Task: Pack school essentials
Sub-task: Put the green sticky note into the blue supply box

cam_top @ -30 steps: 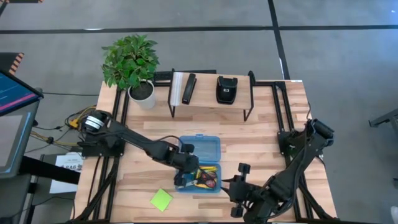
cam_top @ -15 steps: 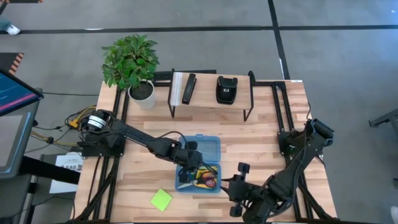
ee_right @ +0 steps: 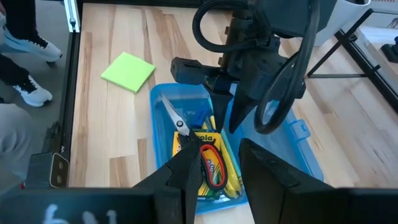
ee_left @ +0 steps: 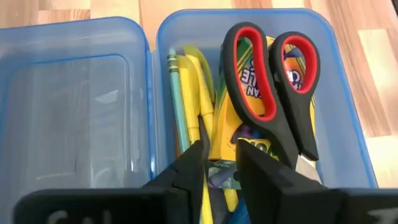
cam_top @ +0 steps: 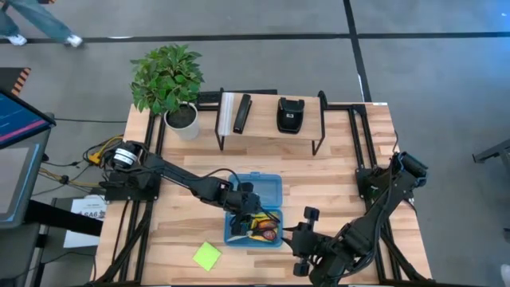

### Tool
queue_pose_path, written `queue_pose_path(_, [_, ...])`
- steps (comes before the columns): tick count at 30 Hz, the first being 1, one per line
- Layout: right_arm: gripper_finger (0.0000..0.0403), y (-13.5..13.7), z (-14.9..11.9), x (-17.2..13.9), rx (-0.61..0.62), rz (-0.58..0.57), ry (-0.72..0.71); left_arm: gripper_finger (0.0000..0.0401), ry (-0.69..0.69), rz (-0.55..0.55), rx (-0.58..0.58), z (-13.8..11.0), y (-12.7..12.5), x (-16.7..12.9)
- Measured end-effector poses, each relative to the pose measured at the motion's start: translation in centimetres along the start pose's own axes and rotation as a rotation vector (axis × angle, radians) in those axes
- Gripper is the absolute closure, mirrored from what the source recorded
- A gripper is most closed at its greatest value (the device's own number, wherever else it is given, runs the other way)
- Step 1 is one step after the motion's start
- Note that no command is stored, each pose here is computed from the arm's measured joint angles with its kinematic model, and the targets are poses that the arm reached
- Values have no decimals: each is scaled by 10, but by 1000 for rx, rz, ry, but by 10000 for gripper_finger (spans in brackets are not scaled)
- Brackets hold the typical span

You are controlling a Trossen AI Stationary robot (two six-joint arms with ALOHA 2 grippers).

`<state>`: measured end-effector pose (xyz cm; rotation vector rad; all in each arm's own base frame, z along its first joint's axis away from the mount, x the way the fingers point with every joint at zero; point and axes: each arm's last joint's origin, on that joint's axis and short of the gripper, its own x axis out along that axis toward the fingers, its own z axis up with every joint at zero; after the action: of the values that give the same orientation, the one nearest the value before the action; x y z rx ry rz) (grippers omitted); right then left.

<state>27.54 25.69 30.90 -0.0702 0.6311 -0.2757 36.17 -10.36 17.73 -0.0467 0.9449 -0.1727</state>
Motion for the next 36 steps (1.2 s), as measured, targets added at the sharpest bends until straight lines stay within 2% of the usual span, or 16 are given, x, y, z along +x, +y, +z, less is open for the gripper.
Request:
queue_pose_path(5, [271,0,0,0,-1,0,1,280,8,7,-3,-1,0,-2])
queue_pose_path(10, [271,0,0,0,-2,0,2,263,51,-41,-35,-3,-13,-34])
queue_pose_path(15, [271,0,-1,0,5,0,5,280,41,55,58,-29,-71,-68])
queue_pose_path(22, [271,1,4,2,42,17,-17,285,0,18,65,-82,-153,-91])
queue_pose_path(26, [271,1,8,5,75,31,-26,252,-30,20,38,-103,-178,-101])
queue_pose_path(31, [271,0,12,9,79,46,-30,187,-73,63,7,-120,-191,-109])
queue_pose_path(32, [271,0,13,10,73,48,-34,175,-73,65,21,-121,-193,-107])
queue_pose_path(36, [271,-1,15,12,67,68,-25,141,-60,130,214,-135,-200,-92])
